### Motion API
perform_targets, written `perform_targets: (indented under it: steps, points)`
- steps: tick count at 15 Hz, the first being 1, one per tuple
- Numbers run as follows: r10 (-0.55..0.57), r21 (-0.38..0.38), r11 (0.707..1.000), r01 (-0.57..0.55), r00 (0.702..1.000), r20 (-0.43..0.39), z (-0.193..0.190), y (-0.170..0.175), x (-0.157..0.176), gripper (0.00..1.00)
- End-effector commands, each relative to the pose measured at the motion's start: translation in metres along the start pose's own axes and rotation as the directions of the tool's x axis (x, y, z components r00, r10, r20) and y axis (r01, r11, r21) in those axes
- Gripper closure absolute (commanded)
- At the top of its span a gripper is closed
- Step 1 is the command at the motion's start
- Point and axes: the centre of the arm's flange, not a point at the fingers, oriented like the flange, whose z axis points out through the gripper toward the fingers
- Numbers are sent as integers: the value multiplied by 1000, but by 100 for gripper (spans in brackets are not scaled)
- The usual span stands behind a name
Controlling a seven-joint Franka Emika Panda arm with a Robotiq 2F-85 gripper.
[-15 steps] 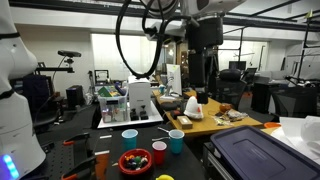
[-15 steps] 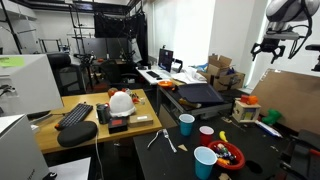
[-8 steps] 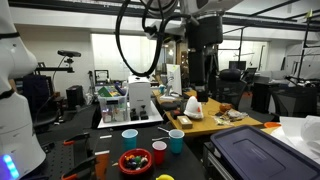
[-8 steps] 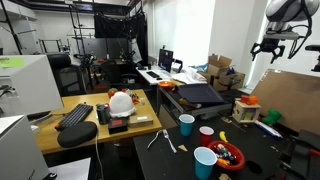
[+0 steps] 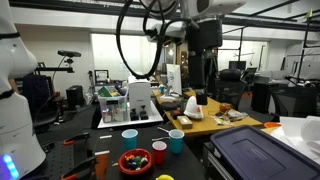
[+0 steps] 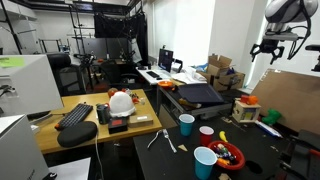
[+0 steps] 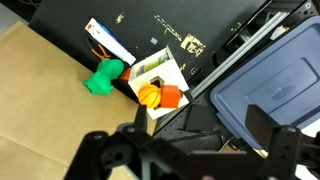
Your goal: Put the ball in the closest blue cup
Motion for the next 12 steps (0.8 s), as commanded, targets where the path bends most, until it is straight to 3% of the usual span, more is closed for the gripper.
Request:
perform_targets:
  steps: [1,6,10,12]
  points:
    - [-14,-18,1000,15,999,29,43,-26,5,0]
    - [-9,-48,999,9,1000,6,113,-62,11,0]
    - [95,-84,991,-100,994,-57,153,-70,43,0]
    - [188,-108,974,-198,977,-95,173,-69,69,0]
